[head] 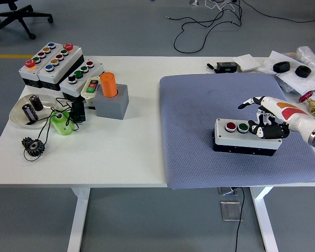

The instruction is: Pick up the button,place it on the desk,press the button,press the button

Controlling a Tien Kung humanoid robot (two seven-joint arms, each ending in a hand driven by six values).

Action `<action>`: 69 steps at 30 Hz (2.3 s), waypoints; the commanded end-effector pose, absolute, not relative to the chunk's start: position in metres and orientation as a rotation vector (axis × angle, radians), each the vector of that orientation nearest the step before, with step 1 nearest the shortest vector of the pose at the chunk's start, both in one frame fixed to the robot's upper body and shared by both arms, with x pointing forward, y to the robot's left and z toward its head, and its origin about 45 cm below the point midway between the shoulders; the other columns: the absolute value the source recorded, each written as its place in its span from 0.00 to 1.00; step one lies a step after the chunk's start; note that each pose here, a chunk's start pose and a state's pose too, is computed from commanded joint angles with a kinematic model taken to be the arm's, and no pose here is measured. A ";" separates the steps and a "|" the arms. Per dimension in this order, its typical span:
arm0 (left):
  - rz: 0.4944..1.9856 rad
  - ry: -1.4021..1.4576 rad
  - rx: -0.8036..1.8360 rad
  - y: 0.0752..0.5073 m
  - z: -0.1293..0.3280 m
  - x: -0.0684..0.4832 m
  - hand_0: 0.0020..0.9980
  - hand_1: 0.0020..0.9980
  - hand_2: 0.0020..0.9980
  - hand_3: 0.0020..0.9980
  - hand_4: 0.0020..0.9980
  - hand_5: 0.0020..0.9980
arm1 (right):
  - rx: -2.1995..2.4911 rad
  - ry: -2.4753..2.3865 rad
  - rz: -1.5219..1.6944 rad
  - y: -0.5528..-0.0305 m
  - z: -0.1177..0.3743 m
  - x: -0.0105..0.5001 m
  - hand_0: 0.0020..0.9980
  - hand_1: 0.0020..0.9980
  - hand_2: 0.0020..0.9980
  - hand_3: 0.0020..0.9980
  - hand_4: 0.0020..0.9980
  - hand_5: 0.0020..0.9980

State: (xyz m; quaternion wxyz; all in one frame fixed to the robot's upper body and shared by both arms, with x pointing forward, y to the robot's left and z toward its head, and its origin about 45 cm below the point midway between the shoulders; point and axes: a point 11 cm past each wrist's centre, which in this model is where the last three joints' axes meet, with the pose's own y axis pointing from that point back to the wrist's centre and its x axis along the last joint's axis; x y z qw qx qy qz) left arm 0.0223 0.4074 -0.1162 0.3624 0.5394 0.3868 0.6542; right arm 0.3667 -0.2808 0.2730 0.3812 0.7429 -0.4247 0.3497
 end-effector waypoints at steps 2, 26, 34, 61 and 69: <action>1.688 0.995 1.386 0.408 -0.116 0.024 0.62 0.59 0.57 0.55 0.31 1.00 | 1.892 -1.062 0.887 -0.279 0.270 0.367 0.08 0.01 0.15 0.78 0.33 0.00; 1.705 0.991 1.366 0.408 -0.115 0.034 0.62 0.59 0.57 0.55 0.30 1.00 | 1.849 -0.968 0.850 -0.278 0.252 0.382 0.11 0.01 0.15 0.77 0.40 0.00; 1.705 0.992 1.363 0.407 -0.115 0.034 0.62 0.59 0.57 0.55 0.30 1.00 | 1.850 -0.937 0.841 -0.277 0.247 0.379 0.12 0.02 0.15 0.77 0.42 0.00; 1.714 0.985 1.352 0.408 -0.114 0.041 0.63 0.59 0.57 0.55 0.31 1.00 | 1.827 -0.895 0.837 -0.276 0.244 0.380 0.13 0.02 0.16 0.76 0.46 0.00; 1.717 0.983 1.348 0.409 -0.114 0.043 0.63 0.59 0.57 0.55 0.30 1.00 | 1.839 -0.911 0.874 -0.271 0.256 0.380 0.13 0.02 0.16 0.76 0.47 0.00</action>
